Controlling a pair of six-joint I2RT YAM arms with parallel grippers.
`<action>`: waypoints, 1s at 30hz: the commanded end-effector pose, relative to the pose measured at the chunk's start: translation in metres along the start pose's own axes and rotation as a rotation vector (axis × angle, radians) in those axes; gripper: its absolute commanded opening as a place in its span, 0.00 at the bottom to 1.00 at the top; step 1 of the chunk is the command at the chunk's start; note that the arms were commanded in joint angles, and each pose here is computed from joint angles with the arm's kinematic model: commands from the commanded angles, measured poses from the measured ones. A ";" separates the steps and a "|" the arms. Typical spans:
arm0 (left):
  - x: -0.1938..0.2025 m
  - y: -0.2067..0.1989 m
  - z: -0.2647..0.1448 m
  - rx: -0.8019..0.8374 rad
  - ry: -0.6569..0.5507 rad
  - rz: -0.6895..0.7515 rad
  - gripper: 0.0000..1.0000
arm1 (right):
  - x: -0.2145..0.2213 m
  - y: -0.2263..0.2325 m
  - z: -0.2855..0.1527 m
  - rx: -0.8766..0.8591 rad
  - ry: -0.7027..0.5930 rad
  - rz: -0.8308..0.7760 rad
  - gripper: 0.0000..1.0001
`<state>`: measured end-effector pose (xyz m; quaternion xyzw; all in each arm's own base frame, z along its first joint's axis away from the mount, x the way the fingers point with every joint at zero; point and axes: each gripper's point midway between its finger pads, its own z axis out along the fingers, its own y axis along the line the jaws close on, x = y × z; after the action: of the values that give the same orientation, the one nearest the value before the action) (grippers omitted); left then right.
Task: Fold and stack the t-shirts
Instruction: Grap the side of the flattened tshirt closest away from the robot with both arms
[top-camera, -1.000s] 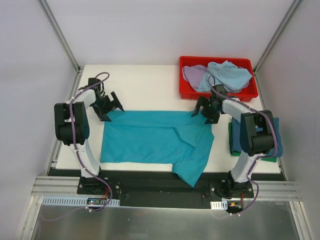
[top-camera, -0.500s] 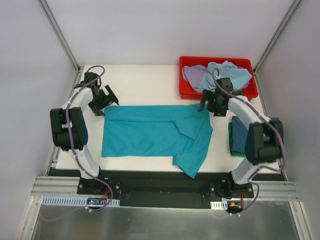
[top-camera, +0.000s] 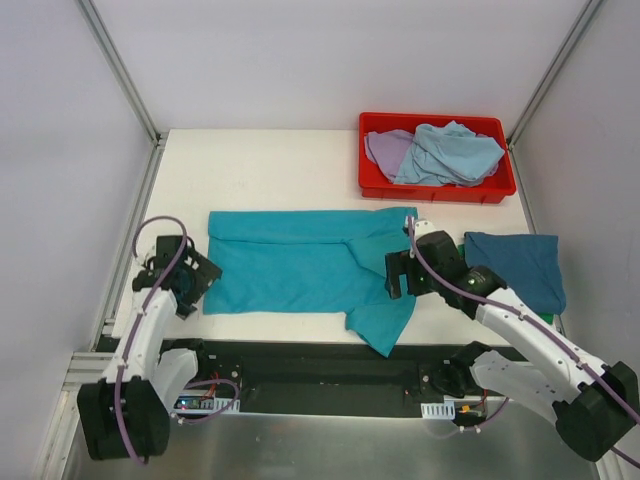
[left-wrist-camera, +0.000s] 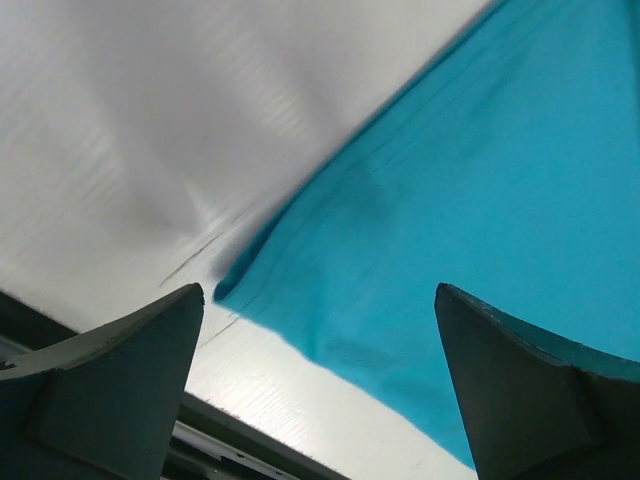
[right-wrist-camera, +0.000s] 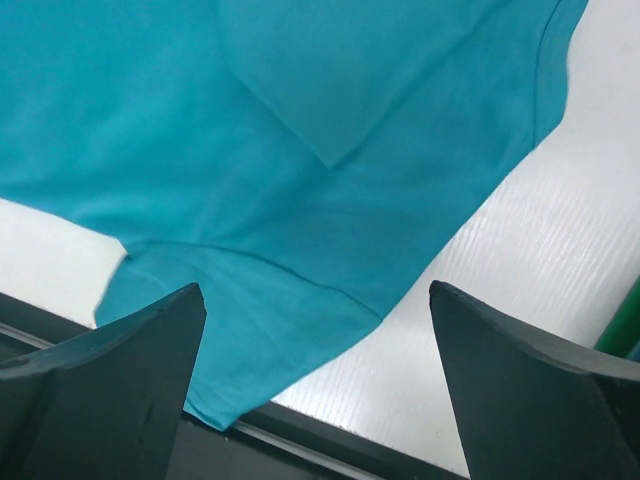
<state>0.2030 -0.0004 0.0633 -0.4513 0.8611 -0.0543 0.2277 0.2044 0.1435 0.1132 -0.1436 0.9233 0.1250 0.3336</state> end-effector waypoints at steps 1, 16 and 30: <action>0.027 0.021 0.006 -0.012 0.026 -0.130 0.98 | 0.020 0.007 0.004 -0.035 0.028 -0.004 0.96; 0.048 0.058 0.025 -0.191 0.076 -0.152 0.46 | 0.035 0.000 0.010 -0.013 0.045 -0.023 0.96; 0.040 0.038 0.037 -0.123 0.082 -0.117 0.00 | 0.050 0.022 0.014 -0.067 0.124 -0.162 0.99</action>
<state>0.1729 -0.0058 0.0126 -0.5256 0.8333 -0.0398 0.1666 0.1760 0.1408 0.0680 -0.1812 0.9355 0.1099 0.2828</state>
